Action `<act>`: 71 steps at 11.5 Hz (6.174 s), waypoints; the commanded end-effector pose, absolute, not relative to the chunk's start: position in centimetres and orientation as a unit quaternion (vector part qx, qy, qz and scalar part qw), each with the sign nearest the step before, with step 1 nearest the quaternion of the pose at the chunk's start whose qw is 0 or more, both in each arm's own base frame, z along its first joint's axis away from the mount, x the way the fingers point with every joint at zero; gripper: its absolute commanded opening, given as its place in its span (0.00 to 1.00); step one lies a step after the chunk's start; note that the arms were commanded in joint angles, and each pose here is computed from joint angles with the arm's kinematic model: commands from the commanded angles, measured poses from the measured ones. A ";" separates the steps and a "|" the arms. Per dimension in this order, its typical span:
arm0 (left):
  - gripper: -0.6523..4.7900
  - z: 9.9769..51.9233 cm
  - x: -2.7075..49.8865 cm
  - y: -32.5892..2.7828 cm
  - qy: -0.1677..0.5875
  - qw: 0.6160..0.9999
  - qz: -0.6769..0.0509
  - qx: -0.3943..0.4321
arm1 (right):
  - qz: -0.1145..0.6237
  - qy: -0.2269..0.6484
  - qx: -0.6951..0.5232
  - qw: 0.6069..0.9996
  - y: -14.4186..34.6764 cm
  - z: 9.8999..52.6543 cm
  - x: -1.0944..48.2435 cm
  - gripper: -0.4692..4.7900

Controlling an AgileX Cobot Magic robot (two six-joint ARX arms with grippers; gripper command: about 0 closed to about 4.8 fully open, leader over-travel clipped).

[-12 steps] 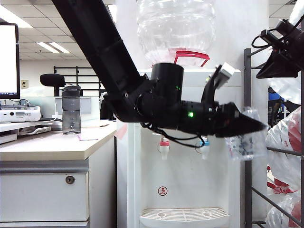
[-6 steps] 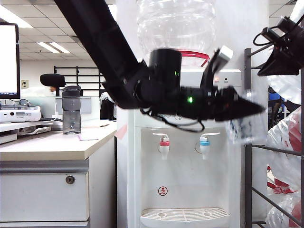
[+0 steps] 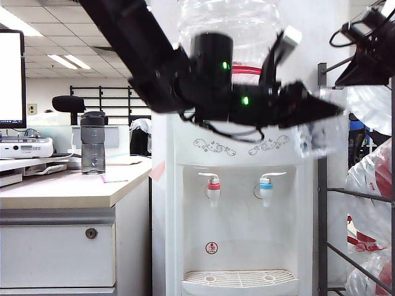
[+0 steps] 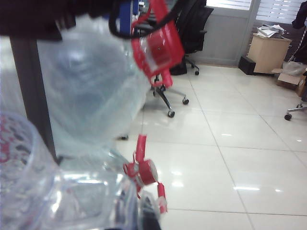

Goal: Pick up the plastic mug from the left desk, go to the cold water outlet of the water dispenser, press the vertical switch to get some water, then put the mug back on the desk.

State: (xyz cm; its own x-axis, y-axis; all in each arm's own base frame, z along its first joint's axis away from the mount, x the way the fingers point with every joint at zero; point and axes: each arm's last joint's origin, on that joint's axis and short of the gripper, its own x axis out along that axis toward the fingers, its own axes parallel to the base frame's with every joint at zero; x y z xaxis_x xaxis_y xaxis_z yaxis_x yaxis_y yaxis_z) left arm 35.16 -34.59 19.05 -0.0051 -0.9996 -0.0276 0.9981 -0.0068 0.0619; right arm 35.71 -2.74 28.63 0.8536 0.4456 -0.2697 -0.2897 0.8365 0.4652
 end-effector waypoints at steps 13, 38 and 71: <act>0.11 30.1 33.9 -30.6 -0.108 0.729 -0.671 0.079 | 0.209 0.107 0.198 0.952 -2.4 34.4 32.5 0.08; 0.11 23.0 39.6 -5.1 -0.022 0.924 -0.354 0.144 | 0.215 0.091 0.197 0.952 -2.3 35.6 31.5 0.08; 0.11 33.1 23.8 -4.4 0.046 0.972 -0.212 0.089 | 0.168 0.052 0.104 0.979 -0.5 38.6 27.7 0.08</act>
